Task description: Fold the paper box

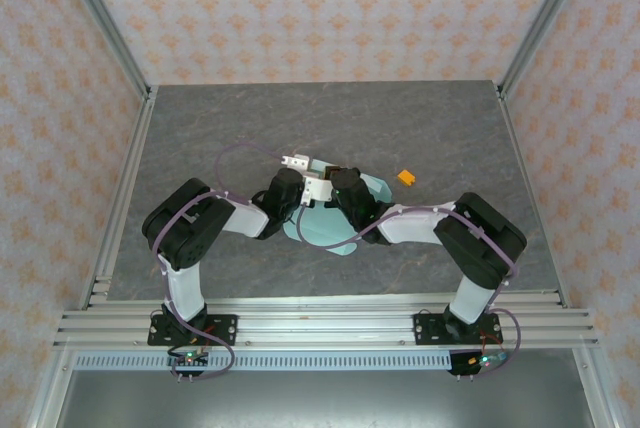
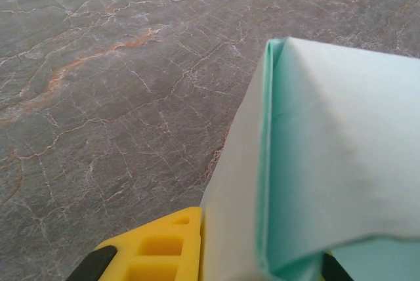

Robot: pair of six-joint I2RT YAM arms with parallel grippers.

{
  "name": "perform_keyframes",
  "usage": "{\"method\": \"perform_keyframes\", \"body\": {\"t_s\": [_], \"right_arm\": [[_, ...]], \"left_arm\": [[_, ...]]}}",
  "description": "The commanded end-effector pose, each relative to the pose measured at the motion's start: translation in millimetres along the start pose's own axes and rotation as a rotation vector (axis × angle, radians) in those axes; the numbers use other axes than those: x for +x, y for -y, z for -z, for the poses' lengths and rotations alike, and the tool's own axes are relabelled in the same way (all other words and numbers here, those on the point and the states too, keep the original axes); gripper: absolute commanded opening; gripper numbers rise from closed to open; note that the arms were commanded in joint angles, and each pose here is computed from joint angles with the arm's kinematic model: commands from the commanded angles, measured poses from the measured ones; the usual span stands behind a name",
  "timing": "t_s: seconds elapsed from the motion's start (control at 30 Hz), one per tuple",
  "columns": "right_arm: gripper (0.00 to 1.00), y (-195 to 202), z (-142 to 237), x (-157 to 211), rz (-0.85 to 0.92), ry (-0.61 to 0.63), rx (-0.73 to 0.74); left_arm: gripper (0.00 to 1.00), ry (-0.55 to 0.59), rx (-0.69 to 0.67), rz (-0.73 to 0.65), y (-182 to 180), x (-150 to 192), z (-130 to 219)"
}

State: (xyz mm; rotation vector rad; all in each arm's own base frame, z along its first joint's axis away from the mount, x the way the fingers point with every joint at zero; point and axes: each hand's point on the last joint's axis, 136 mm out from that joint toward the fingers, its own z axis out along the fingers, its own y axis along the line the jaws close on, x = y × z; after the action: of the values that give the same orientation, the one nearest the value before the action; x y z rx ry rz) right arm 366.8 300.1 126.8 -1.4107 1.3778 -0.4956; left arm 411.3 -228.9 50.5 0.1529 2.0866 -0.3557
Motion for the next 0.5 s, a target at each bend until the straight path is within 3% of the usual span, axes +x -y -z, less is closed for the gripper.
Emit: {"method": "perform_keyframes", "body": {"t_s": [0.0,0.27,0.47], "right_arm": [[0.00,0,9,-7,-0.035,0.009,-0.025],[0.00,3,7,-4,-0.053,-0.010,-0.009],[0.14,13,8,-1,-0.123,-0.023,0.002]], "left_arm": [[0.00,0.024,-0.370,0.125,-80,-3,4],[0.00,0.002,-0.322,0.117,-72,-3,3],[0.00,0.001,-0.239,0.095,-59,-3,4]]}}
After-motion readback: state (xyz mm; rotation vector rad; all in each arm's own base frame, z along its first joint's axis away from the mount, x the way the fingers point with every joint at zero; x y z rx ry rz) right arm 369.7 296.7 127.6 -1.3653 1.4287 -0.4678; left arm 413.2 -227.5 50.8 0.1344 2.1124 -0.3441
